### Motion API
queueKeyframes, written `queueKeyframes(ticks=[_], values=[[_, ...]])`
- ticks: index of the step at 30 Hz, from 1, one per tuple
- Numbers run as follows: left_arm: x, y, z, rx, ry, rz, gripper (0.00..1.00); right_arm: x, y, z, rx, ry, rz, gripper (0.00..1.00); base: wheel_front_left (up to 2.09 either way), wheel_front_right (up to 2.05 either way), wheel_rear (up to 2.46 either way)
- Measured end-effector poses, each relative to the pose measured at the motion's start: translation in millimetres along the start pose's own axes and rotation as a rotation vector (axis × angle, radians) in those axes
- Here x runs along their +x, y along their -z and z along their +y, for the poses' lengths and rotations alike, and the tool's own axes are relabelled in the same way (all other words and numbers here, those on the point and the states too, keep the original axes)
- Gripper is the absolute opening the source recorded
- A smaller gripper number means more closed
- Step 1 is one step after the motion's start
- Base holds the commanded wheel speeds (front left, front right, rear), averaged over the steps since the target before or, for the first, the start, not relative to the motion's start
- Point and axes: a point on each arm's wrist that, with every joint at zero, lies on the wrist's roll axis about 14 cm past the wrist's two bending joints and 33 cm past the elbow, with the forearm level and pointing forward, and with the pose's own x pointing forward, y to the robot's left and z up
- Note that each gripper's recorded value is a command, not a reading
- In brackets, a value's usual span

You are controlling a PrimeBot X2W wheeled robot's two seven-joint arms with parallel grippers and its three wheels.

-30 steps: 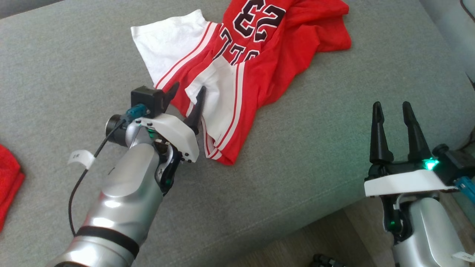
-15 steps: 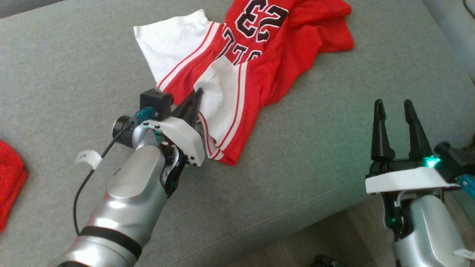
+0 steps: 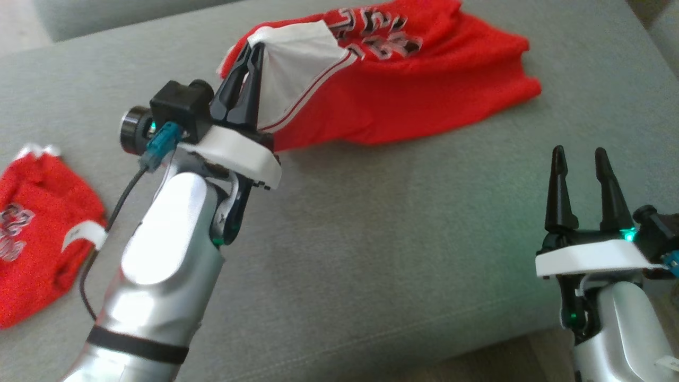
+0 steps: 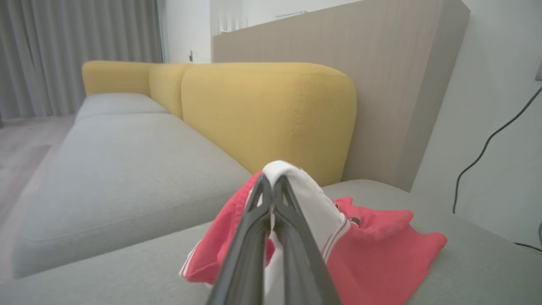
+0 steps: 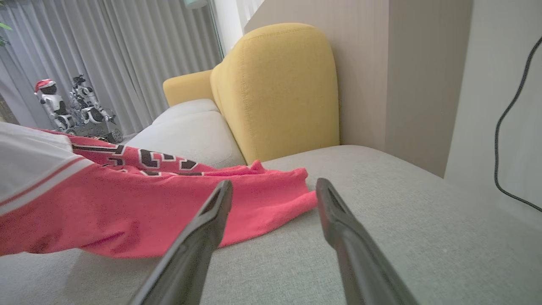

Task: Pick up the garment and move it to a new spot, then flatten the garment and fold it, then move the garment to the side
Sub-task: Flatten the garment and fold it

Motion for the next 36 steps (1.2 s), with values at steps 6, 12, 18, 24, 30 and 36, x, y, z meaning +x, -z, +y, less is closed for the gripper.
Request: queueKeyframes(ticks=[6, 12, 18, 24, 30, 36], values=[[-34.5, -6.6, 13.2, 0.122, 0.001, 0.015, 0.00, 5.2, -1.3, 17.1, 0.013, -0.047, -0.007, 1.00, 0.00, 0.00, 0.00], [-92.0, 33.7, 9.2, 0.213, 0.063, 0.174, 0.00, 12.0, -3.3, 46.0, 0.033, -0.126, -0.015, 1.00, 0.00, 0.00, 0.00], [-134.4, 64.5, -5.4, 0.252, 0.121, 0.282, 0.00, 16.3, 2.2, 66.0, 0.041, -0.178, 0.000, 1.00, 0.00, 0.00, 0.00], [-159.3, 80.7, -14.4, 0.200, 0.086, 0.334, 1.00, 16.5, 4.8, 73.8, 0.043, -0.199, 0.009, 1.00, 0.00, 0.00, 0.00], [-148.9, 38.4, 19.7, 0.057, -0.174, 0.184, 1.00, 9.4, 10.6, 75.4, 0.043, -0.206, 0.028, 1.00, 0.00, 0.00, 0.00], [-178.0, 31.2, 34.5, -0.114, -0.355, 0.135, 1.00, 2.6, 15.8, 75.5, 0.043, -0.210, 0.044, 1.00, 0.00, 0.00, 0.00]])
